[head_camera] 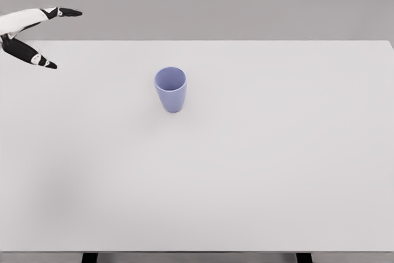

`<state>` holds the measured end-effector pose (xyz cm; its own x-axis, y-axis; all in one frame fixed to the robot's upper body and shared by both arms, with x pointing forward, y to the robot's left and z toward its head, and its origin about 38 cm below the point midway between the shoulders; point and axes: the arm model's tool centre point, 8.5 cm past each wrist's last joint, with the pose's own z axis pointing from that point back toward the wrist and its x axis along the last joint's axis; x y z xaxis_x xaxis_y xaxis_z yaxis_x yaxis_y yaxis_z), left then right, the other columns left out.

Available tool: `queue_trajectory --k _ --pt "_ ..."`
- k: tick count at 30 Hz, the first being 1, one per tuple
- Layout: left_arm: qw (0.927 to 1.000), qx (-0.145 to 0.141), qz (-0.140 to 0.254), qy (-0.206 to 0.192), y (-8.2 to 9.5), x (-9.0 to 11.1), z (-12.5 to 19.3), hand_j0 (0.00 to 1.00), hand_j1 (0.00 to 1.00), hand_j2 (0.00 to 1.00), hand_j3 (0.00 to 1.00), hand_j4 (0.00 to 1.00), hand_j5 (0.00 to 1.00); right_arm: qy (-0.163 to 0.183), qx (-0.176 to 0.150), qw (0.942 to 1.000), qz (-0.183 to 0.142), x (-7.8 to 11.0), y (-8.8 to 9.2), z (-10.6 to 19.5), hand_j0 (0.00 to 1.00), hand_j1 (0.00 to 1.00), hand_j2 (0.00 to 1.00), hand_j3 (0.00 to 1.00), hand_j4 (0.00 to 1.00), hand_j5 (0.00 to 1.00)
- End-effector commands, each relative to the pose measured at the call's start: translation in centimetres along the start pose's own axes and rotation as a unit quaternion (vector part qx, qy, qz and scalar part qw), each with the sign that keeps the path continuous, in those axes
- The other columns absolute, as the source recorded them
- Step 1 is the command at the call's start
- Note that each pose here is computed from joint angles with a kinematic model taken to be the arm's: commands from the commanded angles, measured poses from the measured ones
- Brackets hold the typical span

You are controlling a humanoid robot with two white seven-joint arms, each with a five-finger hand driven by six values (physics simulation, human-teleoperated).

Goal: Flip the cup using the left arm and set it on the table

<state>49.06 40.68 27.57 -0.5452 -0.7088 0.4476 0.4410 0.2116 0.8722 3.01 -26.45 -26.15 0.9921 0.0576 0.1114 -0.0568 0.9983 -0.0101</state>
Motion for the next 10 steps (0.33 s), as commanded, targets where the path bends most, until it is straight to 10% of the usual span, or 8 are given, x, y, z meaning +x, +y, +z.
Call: queue_trajectory --k 1,10 --pt "0.9991 -0.037 -0.013 0.014 -1.4 -0.4 0.3 1.0 1.0 1.0 1.0 1.0 1.0 0.0 0.0 1.0 0.0 0.0 0.0 0.0 1.0 1.0 1.0 1.0 1.0 1.0" --pt "0.9967 -0.081 -0.012 -0.001 -5.1 0.1 -3.1 1.0 1.0 1.0 1.0 1.0 1.0 0.001 0.0 1.0 0.0 0.0 0.0 0.0 1.0 1.0 1.0 1.0 1.0 1.0"
